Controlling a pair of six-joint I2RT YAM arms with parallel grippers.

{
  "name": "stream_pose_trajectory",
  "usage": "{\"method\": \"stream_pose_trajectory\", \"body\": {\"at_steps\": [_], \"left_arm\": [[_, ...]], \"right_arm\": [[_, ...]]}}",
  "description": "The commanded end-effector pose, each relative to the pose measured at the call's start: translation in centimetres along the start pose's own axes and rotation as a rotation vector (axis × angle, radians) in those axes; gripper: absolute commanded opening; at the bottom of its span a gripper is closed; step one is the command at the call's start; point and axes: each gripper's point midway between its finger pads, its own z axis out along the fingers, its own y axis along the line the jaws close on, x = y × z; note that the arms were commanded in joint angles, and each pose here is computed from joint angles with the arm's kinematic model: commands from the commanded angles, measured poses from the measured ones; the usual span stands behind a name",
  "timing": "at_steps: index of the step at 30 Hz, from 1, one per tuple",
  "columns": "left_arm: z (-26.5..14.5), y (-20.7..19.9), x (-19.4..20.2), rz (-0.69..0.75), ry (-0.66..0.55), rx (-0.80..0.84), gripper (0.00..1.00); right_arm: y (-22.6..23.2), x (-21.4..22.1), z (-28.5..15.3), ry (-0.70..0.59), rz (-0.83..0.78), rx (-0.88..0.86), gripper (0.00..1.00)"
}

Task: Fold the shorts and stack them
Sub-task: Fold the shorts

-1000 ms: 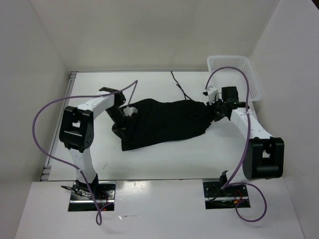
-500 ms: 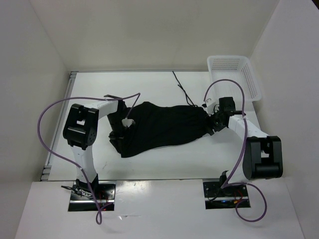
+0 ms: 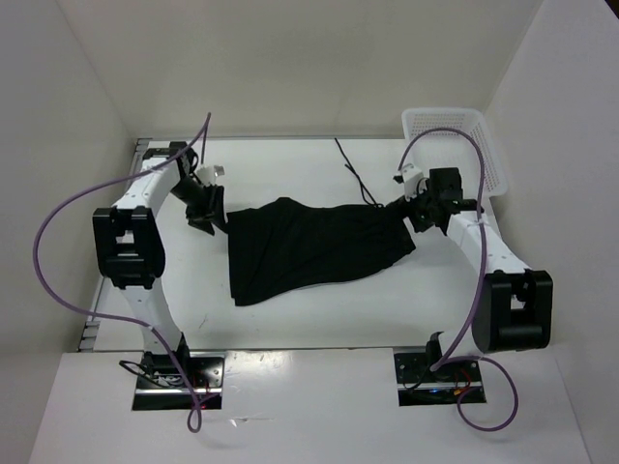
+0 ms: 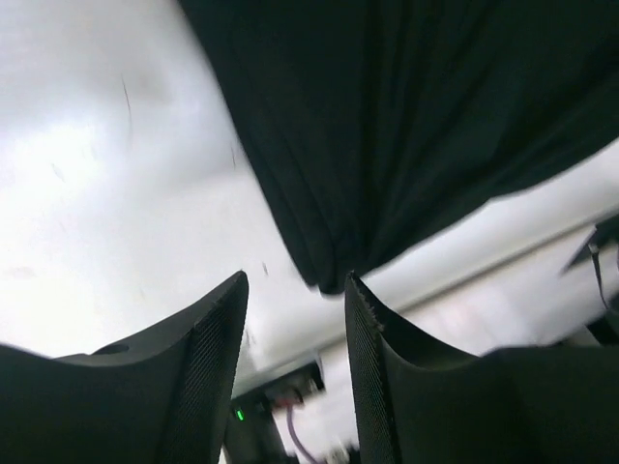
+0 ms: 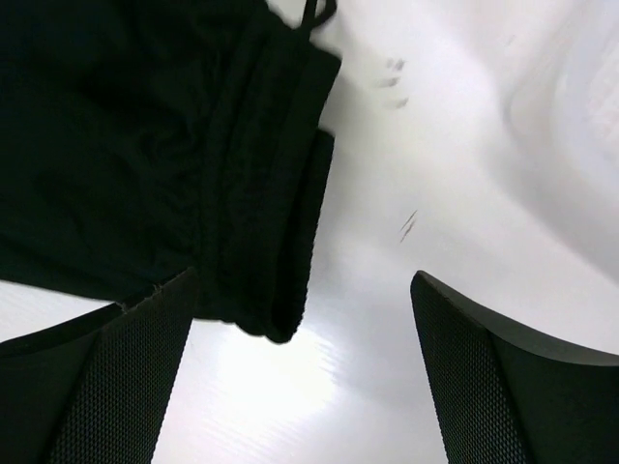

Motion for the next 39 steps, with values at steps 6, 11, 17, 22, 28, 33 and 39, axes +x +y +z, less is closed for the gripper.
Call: {"method": "stream_pose_trajectory", "body": {"at_steps": [6,11,17,22,28,33,39], "left_arm": [[4.9,1.2,-8.3,0.18,-0.179,-0.157,0.59],[6.0,3.6,-10.6,0.188,-0.218,-0.284,0.59],[8.4,5.1,-10.7,0.199,-0.183,-0.375,0.52],[9.9,4.7,-10.5,0.208,-0.163,-0.345,0.24],[8.2,6.2,-13.7,0.213,-0.259,-0.475,0.0],[5.6,8.6,-18.3,0.168,-0.365,-0.538,0.0],[5.6,9.0,-19.9,0.162,-0.388,-0.526,0.06]], "right_arm": [[3.2,-7.5,0.1,-0.134,-0.054,-0.023,0.95],[5.6,-8.7,2.9,-0.114,-0.099,-0.067,0.92],[9.0,-7.8,6.2,-0.049,-0.147,-0.112,0.82],[8.9,-5.2,10.1,0.054,-0.117,-0.107,0.73],[7.5,-5.5,13.7,0.082,-0.069,-0.03,0.65],[6.5,-8.3,15.9,0.028,-0.041,0.034,0.65],[7.4,-14.4,15.2,-0.104,0.02,0.018,0.68]]}}
